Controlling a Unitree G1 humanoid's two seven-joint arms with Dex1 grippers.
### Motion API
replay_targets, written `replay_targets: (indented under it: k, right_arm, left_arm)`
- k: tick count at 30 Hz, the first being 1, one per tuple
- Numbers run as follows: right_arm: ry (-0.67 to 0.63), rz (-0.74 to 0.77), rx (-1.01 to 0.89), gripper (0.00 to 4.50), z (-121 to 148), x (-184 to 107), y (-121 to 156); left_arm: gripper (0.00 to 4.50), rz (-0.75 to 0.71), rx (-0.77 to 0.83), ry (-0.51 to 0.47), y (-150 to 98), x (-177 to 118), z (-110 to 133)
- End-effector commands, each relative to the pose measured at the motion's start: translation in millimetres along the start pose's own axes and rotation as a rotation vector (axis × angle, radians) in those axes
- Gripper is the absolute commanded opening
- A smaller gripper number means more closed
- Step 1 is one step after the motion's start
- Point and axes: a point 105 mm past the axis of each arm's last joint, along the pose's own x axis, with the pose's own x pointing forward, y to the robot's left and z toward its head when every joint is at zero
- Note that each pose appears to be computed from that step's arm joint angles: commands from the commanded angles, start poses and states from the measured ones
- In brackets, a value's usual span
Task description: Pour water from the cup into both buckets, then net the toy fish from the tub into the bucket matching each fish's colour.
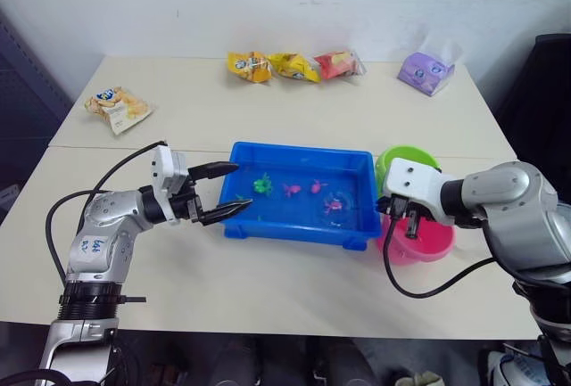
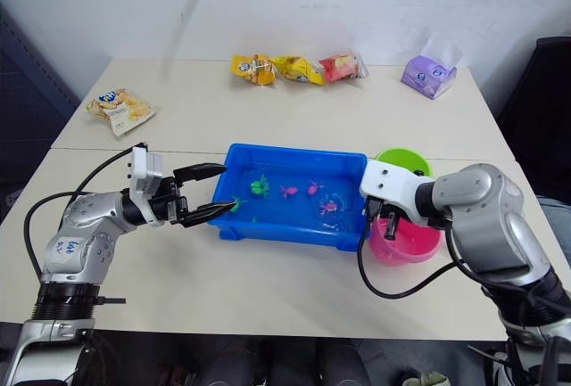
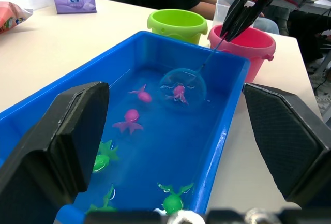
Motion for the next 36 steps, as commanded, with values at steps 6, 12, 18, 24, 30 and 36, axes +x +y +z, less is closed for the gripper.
replay_targets:
  k: [6, 12, 18, 24, 30, 36]
  right_arm:
    - [-0.187, -0.021, 0.156, 0.0, 9, -14, -3]
    - [-0.354, -0.008, 0.196, 0.0, 25, -37, 5]
    - [-0.449, -0.096, 0.186, 0.0, 24, -71, 14]
    - [-0.484, -0.367, 0.171, 0.0, 2, -114, 18]
    - [-0.371, -0.522, 0.119, 0.0, -44, -135, 32]
    - [-0.222, -0.6, 0.0, 0.0, -87, -139, 48]
  left_arm:
    - [4.44, 0.01, 0.051, -0.012, 2, -6, 9]
    - [4.44, -0.026, 0.053, -0.046, 2, -5, 21]
    - [4.44, -0.144, 0.065, -0.036, -8, 0, 27]
    - [4.44, -0.269, 0.065, -0.061, -15, 25, 33]
    - [4.44, -0.337, 0.04, -0.068, -16, 42, 28]
    - [4.44, -0.368, 0.036, -0.074, -15, 52, 27]
